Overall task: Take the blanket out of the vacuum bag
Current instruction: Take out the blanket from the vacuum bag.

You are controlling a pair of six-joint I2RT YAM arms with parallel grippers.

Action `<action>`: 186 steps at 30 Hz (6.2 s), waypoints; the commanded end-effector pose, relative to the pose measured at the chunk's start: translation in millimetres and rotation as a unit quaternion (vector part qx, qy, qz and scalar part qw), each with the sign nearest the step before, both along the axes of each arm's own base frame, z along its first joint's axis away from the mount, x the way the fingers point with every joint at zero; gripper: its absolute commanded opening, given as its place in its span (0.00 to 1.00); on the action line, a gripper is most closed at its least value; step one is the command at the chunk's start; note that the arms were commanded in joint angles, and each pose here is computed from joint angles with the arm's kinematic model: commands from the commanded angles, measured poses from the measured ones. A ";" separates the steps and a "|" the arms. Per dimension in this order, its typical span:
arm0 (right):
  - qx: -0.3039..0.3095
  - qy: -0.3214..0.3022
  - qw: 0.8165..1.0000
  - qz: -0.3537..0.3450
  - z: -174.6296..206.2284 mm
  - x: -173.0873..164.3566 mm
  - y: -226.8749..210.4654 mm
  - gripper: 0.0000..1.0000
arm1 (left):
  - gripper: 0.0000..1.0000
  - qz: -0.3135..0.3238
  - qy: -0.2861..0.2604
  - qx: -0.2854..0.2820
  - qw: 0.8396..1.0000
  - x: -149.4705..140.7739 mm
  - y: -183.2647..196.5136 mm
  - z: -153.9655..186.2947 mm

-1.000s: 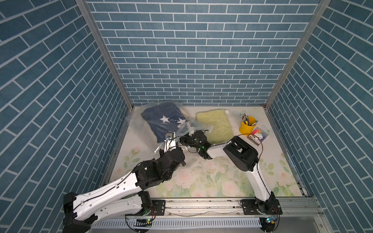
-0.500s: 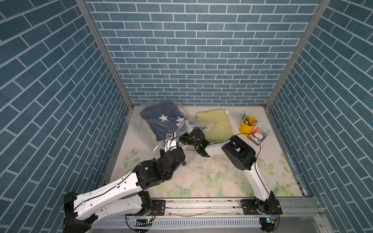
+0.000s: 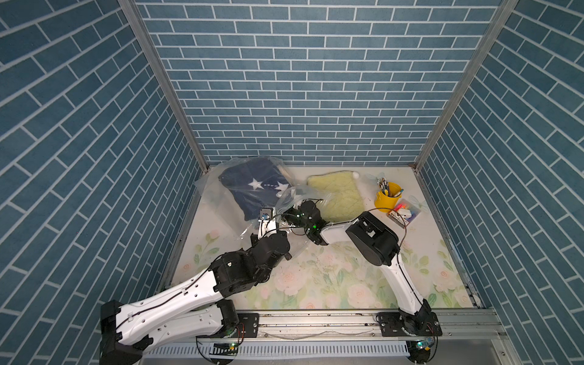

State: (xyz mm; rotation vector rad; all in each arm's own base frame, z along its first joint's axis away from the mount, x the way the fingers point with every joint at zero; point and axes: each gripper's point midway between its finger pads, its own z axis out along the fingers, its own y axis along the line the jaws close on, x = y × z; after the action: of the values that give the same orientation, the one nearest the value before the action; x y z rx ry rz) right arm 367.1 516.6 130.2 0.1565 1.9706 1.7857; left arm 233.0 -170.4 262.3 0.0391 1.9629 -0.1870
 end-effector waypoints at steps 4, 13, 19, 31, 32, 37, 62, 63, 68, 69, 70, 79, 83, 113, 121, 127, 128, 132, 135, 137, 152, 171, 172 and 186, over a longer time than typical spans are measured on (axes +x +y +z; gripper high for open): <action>0.032 -0.072 0.997 -0.002 66.0 -3.7 -9.9 0.00 | 0.00 0.004 -0.005 -0.001 1.000 -0.4 2.8 2.2; 0.057 -0.094 0.994 0.009 102.0 -27.1 -21.6 0.00 | 0.00 0.004 -0.012 -0.009 1.000 0.3 1.7 11.1; 0.025 -0.057 0.998 0.010 64.2 -23.5 -16.2 0.02 | 0.00 0.002 -0.009 -0.010 1.000 1.0 -1.1 10.5; -0.017 -0.005 1.000 -0.001 4.9 -2.6 -11.5 0.49 | 0.00 0.001 -0.007 -0.011 1.000 0.0 -0.2 10.0; -0.018 -0.004 1.000 -0.002 3.8 -2.2 -12.9 0.51 | 0.00 0.001 -0.007 -0.010 1.000 0.2 -0.5 9.5; -0.023 -0.002 1.000 -0.003 3.2 -2.9 -17.2 0.61 | 0.00 0.003 -0.006 -0.002 1.000 1.5 -1.3 4.7; -0.054 0.009 0.998 0.023 -5.4 -8.9 -20.9 0.73 | 0.00 0.004 -0.005 -0.003 1.000 -0.5 2.9 1.0; -0.059 0.008 0.998 0.023 -7.5 -10.7 -22.9 0.73 | 0.00 0.003 -0.006 -0.003 1.000 -0.8 2.8 1.4; -0.049 0.020 0.998 0.024 -12.7 -20.4 -32.9 0.73 | 0.00 0.005 -0.009 -0.006 1.000 -0.5 3.8 4.1; -0.050 0.019 0.998 0.025 -12.2 -20.2 -32.2 0.74 | 0.00 0.004 -0.010 -0.006 1.000 -0.2 3.1 5.2; -0.049 0.018 0.998 0.026 -11.1 -20.1 -31.5 0.74 | 0.00 0.004 -0.010 -0.007 1.000 -0.1 2.5 6.6; -0.030 -0.007 0.999 0.019 14.5 -2.2 -22.6 0.74 | 0.00 0.003 -0.008 -0.010 1.000 -1.0 2.8 7.3; -0.032 -0.004 0.999 0.022 14.4 3.7 -16.1 0.73 | 0.00 0.002 -0.009 -0.014 1.000 -1.9 3.7 6.8; -0.006 0.004 0.999 0.037 15.6 18.7 11.2 0.43 | 0.00 -0.004 -0.010 -0.016 1.000 -0.2 -1.7 14.5; 0.038 -0.050 0.996 0.055 79.5 1.6 2.6 0.00 | 0.00 -0.002 -0.019 -0.018 1.000 0.8 -1.0 23.8; 0.076 -0.093 0.990 0.072 138.1 -25.8 -6.9 0.00 | 0.00 0.004 -0.038 -0.021 0.999 4.1 -1.1 37.4; 0.079 -0.095 0.990 0.073 142.5 -29.3 -8.6 0.00 | 0.00 0.004 -0.040 -0.021 0.999 4.6 -1.8 39.6; 0.086 -0.095 0.989 0.075 148.8 -41.1 -12.8 0.00 | 0.00 0.007 -0.045 -0.016 0.999 6.6 -2.7 43.8; 0.082 -0.088 0.990 0.077 140.5 -52.3 -14.9 0.00 | 0.00 0.011 -0.046 -0.017 0.999 7.4 -2.7 43.4; 0.080 -0.084 0.990 0.076 134.1 -62.2 -19.4 0.00 | 0.00 0.013 -0.046 -0.018 0.999 7.9 -2.7 41.5; 0.055 -0.093 0.990 0.090 109.2 -128.8 -78.1 0.00 | 0.00 0.033 -0.052 -0.032 0.998 9.0 3.0 23.9; 0.032 -0.174 0.980 0.093 152.5 -181.5 -148.3 0.00 | 0.00 0.063 -0.027 0.012 0.998 24.7 -6.1 4.0; 0.033 -0.182 0.979 0.091 159.8 -182.9 -151.7 0.00 | 0.00 0.065 -0.026 0.013 0.997 25.2 -6.1 2.5; 0.070 -0.284 0.955 0.049 271.3 -176.5 -194.9 0.00 | 0.00 0.103 -0.017 -0.008 0.994 29.1 5.7 -12.9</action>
State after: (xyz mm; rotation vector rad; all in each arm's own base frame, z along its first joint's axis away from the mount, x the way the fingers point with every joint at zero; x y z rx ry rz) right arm 197.9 331.9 357.2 -0.2906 1.6040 1.7977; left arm 260.6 -172.1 256.7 -0.1420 1.9116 -0.1015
